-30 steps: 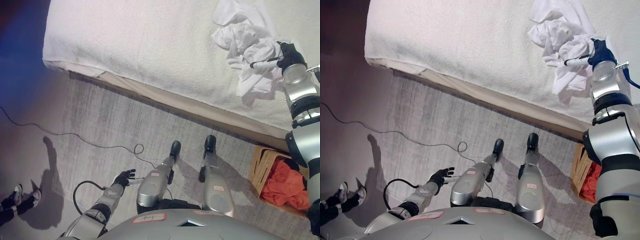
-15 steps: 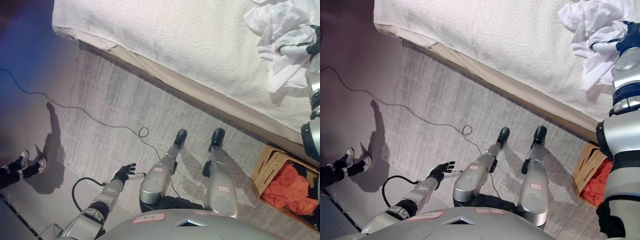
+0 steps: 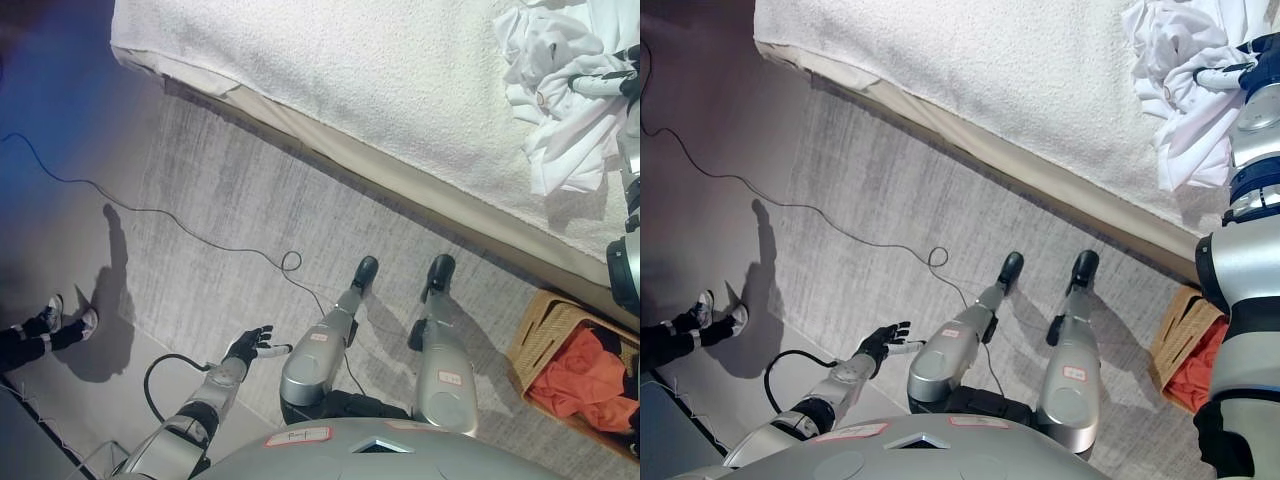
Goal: Put the clothes on the bed into the basket.
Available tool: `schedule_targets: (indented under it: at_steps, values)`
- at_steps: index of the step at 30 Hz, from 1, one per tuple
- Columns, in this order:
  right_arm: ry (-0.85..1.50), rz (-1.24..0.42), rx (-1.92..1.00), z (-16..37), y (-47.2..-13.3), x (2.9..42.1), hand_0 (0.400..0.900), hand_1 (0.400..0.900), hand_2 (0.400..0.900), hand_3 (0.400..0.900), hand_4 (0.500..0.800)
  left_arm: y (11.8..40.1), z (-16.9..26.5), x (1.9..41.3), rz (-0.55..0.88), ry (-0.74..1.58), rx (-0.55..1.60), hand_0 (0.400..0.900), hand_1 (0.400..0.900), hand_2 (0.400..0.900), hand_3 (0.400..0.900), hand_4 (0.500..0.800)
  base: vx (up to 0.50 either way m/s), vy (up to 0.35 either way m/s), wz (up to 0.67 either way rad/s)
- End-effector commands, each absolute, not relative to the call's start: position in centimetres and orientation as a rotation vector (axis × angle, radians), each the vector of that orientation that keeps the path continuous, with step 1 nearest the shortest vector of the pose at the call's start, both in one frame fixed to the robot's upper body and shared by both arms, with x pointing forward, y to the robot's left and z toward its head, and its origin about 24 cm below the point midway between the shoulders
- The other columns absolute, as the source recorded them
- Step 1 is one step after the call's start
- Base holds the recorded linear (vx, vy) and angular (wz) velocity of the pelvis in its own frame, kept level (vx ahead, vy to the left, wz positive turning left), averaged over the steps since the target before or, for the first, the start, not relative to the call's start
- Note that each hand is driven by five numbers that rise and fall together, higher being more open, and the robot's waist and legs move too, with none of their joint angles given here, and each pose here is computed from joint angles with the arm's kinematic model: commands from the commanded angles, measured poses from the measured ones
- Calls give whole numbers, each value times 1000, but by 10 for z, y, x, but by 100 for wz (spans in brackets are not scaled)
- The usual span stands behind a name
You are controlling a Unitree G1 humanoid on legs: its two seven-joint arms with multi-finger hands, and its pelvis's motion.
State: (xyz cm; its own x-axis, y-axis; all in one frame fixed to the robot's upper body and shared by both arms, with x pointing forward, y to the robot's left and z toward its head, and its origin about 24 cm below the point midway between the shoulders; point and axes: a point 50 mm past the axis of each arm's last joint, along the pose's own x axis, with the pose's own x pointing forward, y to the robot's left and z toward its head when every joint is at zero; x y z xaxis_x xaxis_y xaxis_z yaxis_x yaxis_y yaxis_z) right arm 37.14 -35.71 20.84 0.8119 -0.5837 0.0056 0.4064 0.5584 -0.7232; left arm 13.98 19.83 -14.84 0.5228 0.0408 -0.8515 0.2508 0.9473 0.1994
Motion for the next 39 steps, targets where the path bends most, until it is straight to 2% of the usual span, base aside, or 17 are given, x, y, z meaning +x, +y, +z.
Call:
schedule_targets:
  at_steps: [1, 10, 20, 39]
  values:
    - [115, -591, -808, 244, -345, 380, 400, 400, 400, 400, 500, 236, -152, 115, -77, 1128, 435, 900, 900, 900, 900, 800, -2, 48, -12]
    - [108, -529, -835, 242, -331, 388, 400, 400, 400, 400, 500, 241, -152, 119, -40, 1161, 447, 900, 900, 900, 900, 800, 12, 37, -24]
    - [141, -409, -925, 228, -308, 399, 400, 400, 400, 400, 500, 265, -152, 100, 77, 1259, 418, 900, 900, 900, 900, 800, 56, 40, -78]
    - [359, -506, -917, 196, -367, 364, 400, 400, 400, 400, 500, 281, -155, 60, 99, 1389, 431, 900, 900, 900, 900, 800, -17, 39, -52]
